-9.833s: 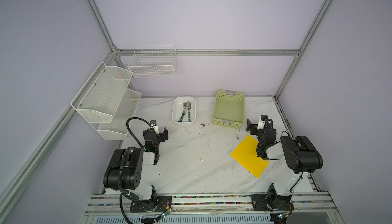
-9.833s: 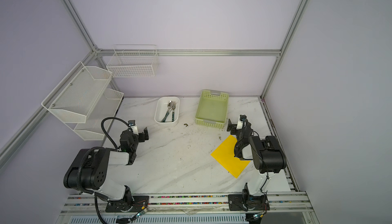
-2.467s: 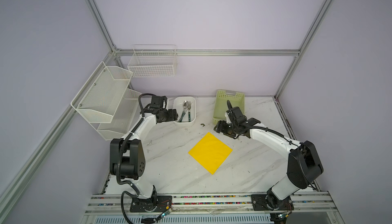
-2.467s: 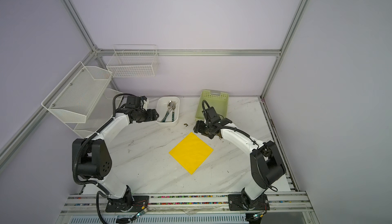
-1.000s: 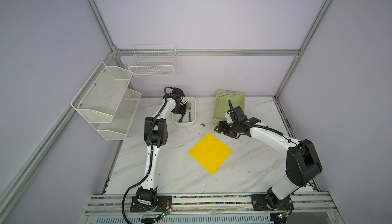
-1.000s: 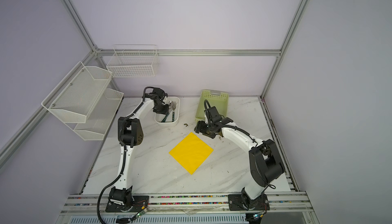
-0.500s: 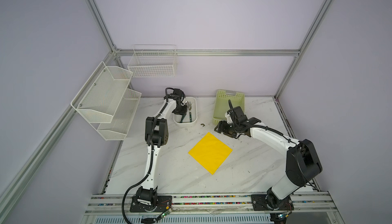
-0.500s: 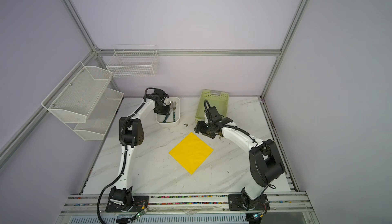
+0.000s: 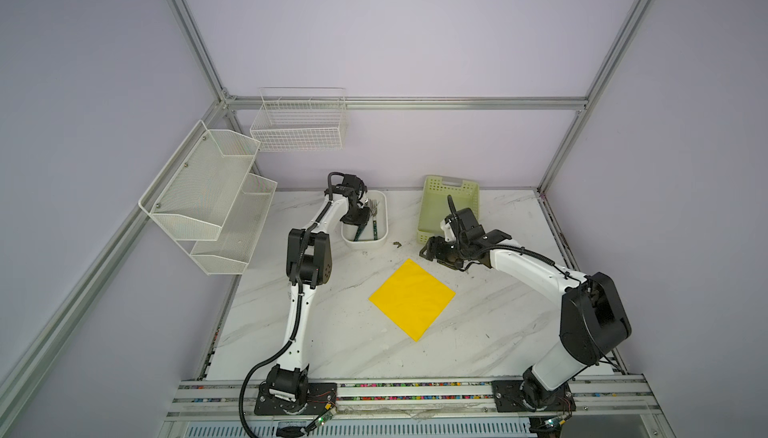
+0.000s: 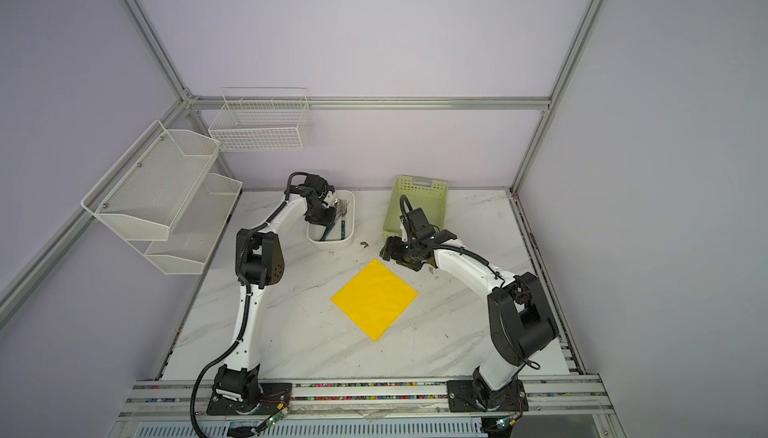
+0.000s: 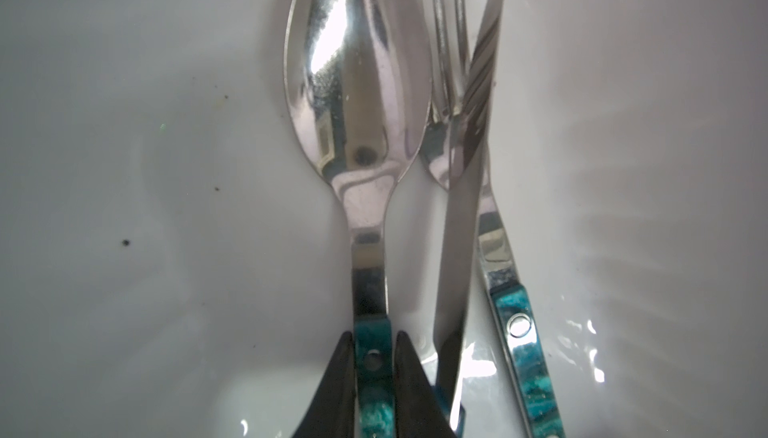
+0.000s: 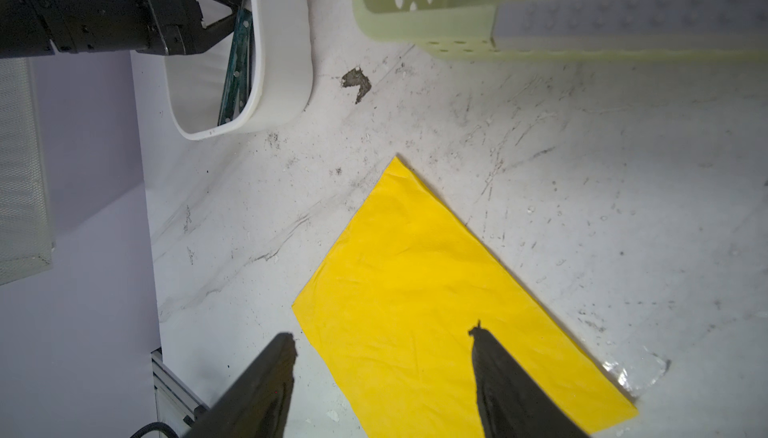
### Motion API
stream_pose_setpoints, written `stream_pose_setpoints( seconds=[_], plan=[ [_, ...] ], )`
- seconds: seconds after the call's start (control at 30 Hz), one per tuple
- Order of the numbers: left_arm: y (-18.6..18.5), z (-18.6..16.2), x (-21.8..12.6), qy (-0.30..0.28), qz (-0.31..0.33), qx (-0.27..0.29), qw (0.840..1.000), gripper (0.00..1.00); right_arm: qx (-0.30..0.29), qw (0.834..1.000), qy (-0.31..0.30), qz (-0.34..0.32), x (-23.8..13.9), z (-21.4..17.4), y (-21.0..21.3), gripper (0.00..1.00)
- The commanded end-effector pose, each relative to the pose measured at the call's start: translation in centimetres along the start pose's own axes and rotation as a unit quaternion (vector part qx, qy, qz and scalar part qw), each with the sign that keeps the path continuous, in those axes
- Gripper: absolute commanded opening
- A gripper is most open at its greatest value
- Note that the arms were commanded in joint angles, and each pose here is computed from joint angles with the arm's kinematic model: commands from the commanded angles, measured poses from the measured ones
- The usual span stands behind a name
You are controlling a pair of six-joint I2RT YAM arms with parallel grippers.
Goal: Place the utensils on the paper napkin and roll it up
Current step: 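Lower the left gripper into the tray and close on the spoon handle, then lift the spoon out of the tray with the left gripper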
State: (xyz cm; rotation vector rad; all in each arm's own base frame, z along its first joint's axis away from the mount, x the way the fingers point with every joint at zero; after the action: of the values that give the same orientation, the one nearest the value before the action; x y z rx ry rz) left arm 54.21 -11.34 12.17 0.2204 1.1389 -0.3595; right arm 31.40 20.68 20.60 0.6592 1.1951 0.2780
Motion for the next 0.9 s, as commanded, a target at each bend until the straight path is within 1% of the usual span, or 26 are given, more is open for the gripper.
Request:
stream_pose_setpoints(
  seconds=[0.0,0.17,0.4,0.6,0.87],
  plan=[
    [-0.1,0.1,0.1,0.002,0.006,0.013,1.000,0.15,-0.002,1.000,-0.011,0.000,-0.2,0.5,0.2,0.69],
    [0.3,1.4,-1.9,-0.028,0.024,0.015,0.999,0.11,-0.003,1.000,-0.017,0.003,-0.4,0.7,0.4,0.69],
    [0.6,3.6,-6.6,-0.090,0.034,0.011,0.995,0.08,-0.008,0.999,-0.035,0.016,-0.5,1.5,1.3,0.67],
    [0.3,4.4,-10.3,-0.127,0.025,0.005,0.992,0.08,-0.015,0.996,-0.053,0.068,-1.0,2.0,2.7,0.66],
    [-0.6,4.2,-14.5,-0.159,0.003,-0.001,0.987,0.08,-0.013,0.989,-0.078,0.127,-1.7,2.6,4.1,0.63]
  ],
)
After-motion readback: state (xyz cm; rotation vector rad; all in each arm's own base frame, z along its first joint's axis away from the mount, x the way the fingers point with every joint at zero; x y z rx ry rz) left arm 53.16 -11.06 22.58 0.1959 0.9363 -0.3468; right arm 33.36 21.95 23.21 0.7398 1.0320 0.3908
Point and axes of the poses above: each gripper's point midway between its finger pads, its own x axis out along the fingers, its own y axis along the line the jaws close on, z = x × y, the point moved 9 cm from there along -x, back along the fingers, and after that the axes turned 9 degrees about x, right-handed, at the moved point
